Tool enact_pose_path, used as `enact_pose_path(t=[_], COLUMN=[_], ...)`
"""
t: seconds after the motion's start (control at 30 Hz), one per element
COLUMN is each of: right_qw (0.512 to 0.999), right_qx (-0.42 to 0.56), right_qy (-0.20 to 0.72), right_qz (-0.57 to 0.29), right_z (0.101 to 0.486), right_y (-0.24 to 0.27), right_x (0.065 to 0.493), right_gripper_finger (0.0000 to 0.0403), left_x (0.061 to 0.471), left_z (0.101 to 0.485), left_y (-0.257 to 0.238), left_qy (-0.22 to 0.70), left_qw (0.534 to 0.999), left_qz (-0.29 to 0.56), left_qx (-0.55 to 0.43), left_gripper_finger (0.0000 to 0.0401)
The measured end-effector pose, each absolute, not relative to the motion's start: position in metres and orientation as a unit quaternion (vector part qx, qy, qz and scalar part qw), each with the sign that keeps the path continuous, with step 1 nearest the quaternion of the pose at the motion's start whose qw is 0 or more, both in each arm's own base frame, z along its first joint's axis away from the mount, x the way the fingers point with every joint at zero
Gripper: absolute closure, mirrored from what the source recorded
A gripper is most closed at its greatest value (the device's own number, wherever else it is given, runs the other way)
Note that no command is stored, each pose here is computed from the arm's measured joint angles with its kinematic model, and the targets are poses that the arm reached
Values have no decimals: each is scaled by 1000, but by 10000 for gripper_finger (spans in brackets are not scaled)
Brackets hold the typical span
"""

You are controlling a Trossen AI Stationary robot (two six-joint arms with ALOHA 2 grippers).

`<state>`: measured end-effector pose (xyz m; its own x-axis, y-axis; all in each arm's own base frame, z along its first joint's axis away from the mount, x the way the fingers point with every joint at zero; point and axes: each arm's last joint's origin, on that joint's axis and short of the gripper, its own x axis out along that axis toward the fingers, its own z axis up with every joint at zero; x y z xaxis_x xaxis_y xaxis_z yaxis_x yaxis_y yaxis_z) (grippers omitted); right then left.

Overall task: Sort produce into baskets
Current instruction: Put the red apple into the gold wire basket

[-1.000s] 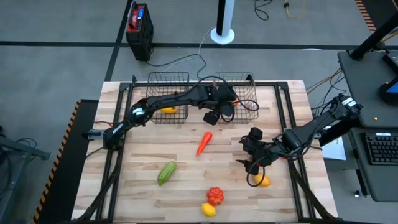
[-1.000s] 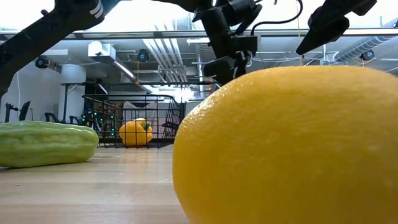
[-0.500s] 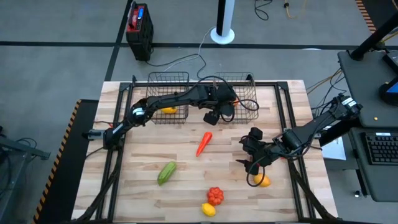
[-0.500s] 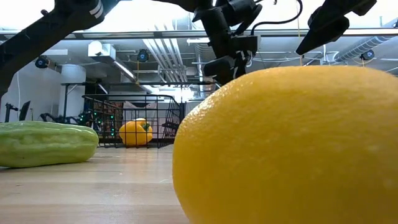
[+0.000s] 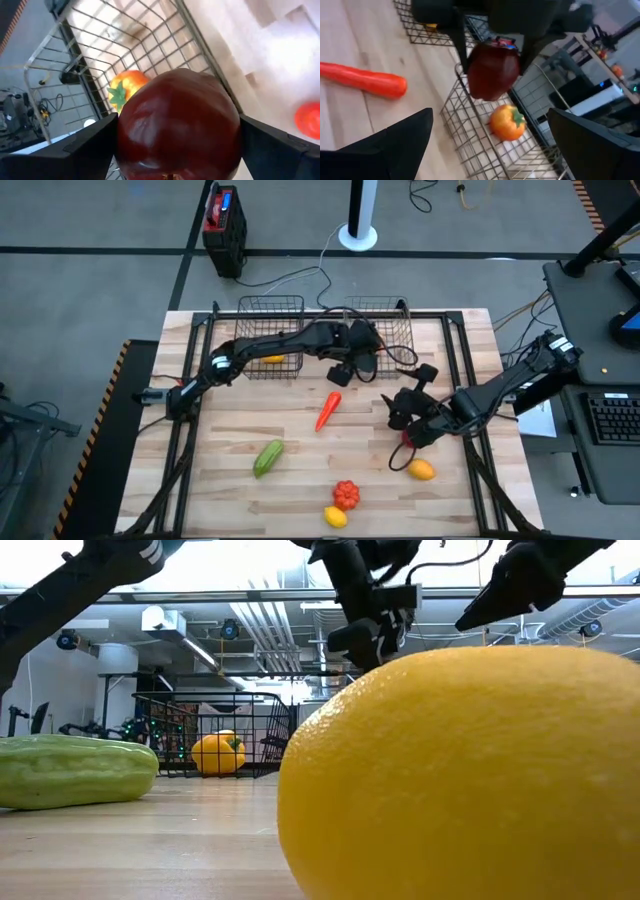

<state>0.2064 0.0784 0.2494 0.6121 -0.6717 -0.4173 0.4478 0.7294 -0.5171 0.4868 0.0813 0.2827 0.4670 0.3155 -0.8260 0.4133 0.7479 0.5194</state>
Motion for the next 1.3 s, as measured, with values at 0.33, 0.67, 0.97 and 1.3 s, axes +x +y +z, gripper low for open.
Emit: enact_pose_path(t=[0.33, 0.67, 0.97, 1.3], right_qw=[895, 917, 923, 922], right_qx=[-166, -147, -133, -124], right_qy=[293, 280, 281, 281], right_qz=[-293, -244, -228, -235], right_z=[255, 261, 261, 262], right_y=[75, 77, 77, 72], right_x=[219, 227, 229, 230], right_gripper_finger=[16, 17, 58, 99], left_x=[479, 478, 479, 477], left_z=[319, 324, 324, 327], left_y=[35, -6, -10, -10], left_qy=[462, 443, 440, 439], left_qw=[814, 828, 830, 840], left_qz=[-30, -54, -43, -31], left_qx=[350, 339, 339, 318], left_gripper_finger=[54, 55, 55, 55])
